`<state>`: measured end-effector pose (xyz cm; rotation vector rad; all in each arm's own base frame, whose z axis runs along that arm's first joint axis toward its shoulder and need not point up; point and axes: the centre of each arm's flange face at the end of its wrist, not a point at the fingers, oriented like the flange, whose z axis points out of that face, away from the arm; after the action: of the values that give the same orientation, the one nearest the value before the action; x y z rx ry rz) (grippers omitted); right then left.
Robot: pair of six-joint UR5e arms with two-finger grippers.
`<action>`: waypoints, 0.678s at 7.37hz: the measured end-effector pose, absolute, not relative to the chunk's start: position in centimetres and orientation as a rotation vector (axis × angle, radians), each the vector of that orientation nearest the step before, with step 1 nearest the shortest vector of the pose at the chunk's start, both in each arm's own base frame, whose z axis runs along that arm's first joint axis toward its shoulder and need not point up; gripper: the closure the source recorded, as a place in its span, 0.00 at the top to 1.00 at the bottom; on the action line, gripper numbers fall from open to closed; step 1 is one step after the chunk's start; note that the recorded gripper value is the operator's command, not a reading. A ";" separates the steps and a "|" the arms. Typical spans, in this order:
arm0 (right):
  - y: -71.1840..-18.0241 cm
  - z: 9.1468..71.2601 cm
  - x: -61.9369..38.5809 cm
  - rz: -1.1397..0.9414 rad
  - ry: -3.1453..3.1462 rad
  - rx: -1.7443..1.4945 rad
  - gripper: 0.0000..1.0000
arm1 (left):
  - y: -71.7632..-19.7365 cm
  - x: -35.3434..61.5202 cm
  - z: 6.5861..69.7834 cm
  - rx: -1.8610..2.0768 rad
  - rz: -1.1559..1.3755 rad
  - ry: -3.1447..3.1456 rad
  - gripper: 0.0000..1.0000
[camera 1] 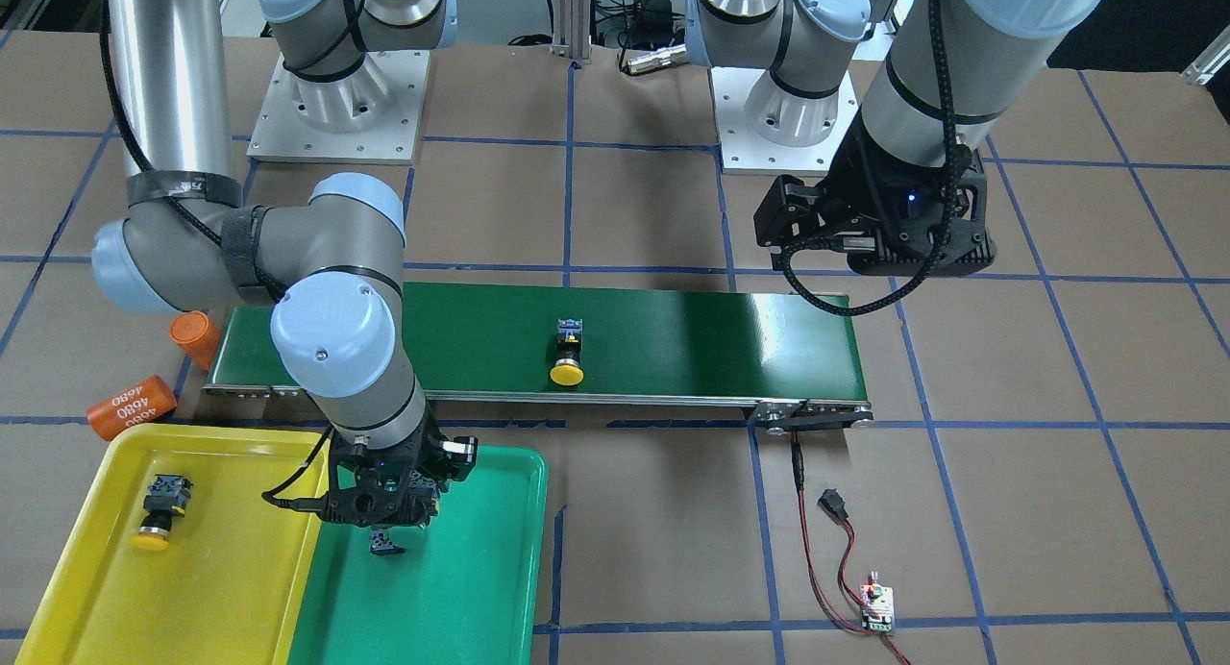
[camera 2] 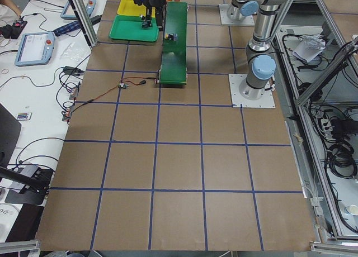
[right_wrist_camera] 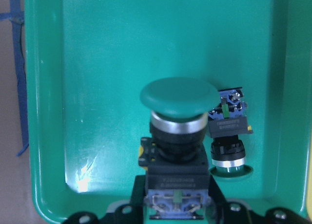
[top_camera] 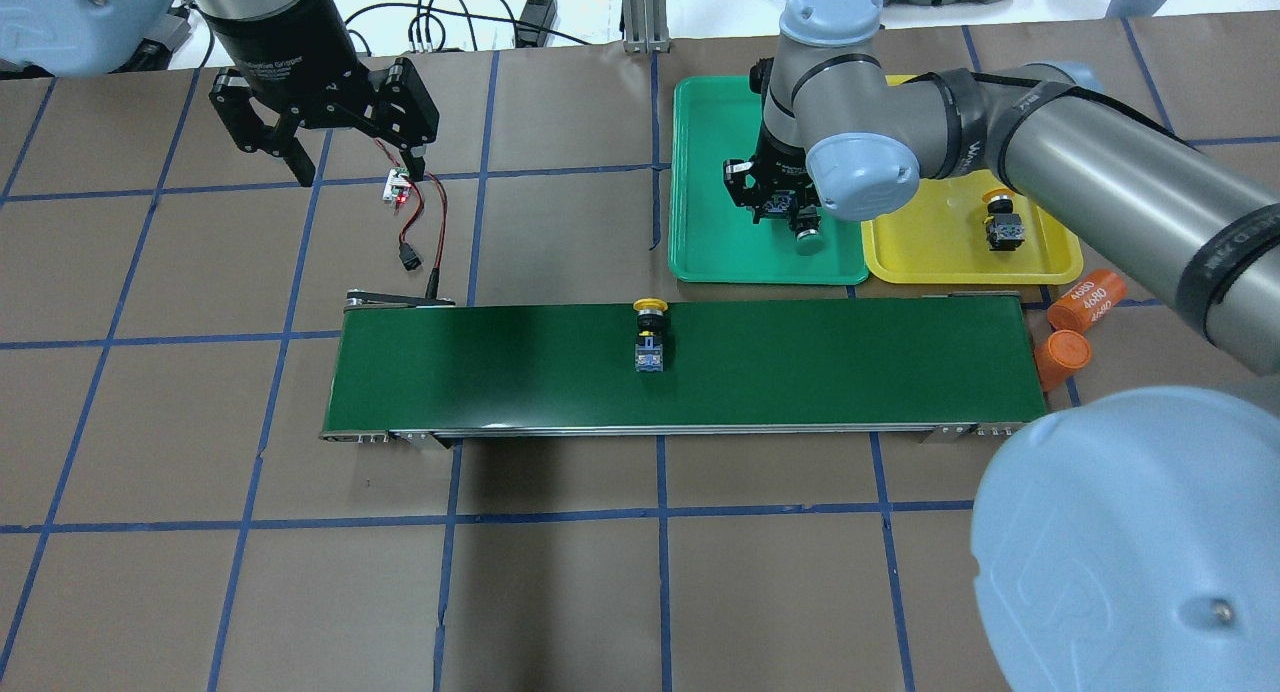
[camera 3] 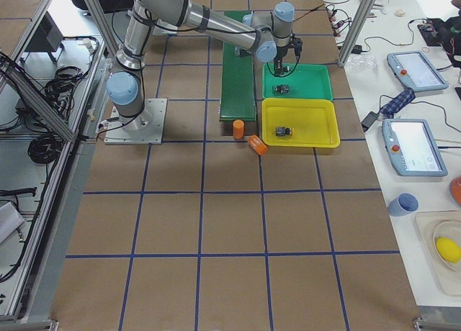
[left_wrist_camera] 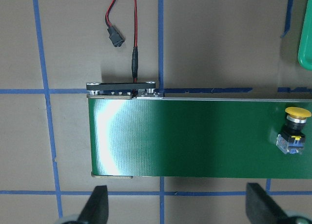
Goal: Sort buttons by color to trays
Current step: 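Carry the green button into the green tray and open right gripper, then reach right gripper down to the belt and grasp the yellow button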
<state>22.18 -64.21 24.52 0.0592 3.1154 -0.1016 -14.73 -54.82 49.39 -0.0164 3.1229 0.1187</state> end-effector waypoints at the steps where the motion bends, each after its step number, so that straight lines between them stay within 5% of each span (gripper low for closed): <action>1: -64.5 23.8 22.0 -0.100 3.117 0.063 0.82 | -54.9 -14.7 49.4 -0.017 0.116 3.121 1.00; 5: -63.7 25.5 21.6 -0.113 3.119 0.072 0.87 | -55.0 -14.6 49.7 -0.019 0.110 3.118 1.00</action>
<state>21.56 -63.68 25.49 0.0716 3.1185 -0.1130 -14.61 -55.04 49.65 -0.0187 3.1180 0.1096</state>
